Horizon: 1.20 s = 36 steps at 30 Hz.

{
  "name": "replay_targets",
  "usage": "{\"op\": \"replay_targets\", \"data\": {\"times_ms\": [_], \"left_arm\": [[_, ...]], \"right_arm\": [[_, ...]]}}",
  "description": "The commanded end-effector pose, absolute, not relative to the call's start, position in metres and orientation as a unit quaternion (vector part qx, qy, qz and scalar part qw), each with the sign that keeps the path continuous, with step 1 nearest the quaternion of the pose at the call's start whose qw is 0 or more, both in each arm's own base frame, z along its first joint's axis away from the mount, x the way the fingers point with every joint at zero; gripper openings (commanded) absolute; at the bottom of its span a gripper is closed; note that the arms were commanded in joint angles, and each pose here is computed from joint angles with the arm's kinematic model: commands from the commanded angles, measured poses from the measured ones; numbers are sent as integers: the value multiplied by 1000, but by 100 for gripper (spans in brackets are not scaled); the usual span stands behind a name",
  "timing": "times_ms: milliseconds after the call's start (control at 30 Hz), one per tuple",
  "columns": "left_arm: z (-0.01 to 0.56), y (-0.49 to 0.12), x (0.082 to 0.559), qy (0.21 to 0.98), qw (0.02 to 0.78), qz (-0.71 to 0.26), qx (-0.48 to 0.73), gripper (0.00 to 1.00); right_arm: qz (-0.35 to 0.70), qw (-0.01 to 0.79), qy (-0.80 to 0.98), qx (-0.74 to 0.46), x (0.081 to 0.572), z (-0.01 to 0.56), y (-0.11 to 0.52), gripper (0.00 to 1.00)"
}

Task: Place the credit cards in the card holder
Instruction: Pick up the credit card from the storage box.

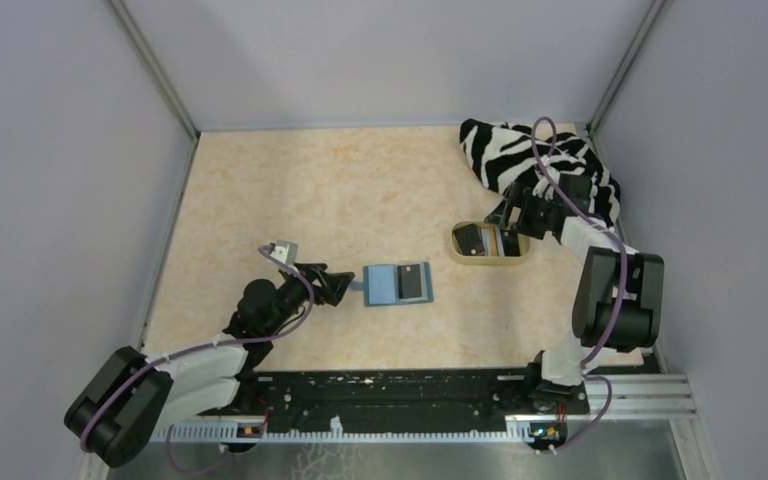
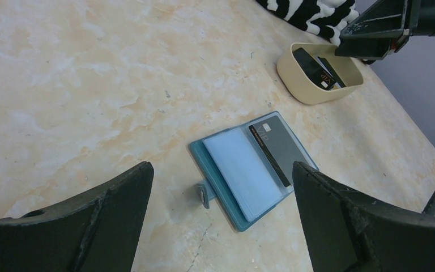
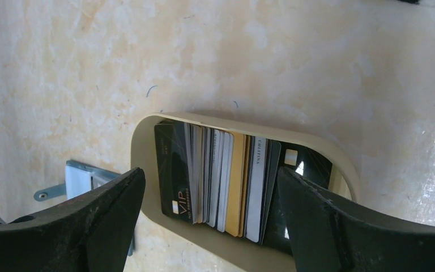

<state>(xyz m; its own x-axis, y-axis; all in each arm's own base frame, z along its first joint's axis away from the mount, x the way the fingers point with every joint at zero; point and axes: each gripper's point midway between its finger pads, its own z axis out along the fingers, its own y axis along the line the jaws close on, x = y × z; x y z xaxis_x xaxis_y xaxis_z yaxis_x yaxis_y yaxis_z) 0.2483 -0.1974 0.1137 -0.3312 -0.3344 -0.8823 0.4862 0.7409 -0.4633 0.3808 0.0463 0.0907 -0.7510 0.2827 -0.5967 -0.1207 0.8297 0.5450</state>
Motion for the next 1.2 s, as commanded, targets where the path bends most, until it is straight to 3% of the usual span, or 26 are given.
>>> {"op": "replay_targets", "data": {"times_ms": [0,767,1167], "left_arm": [[118,-195,248,725,586,-360,42,98],[116,-196,251,731,581,-357,40,98],[115,-196,252,734,578,-354,40,98]], "right_arm": [[276,348,892,79,390,87,38,86],[299,267,909,113,383,61,64,84],[405,252,873,99,378,86,94,66]]}}
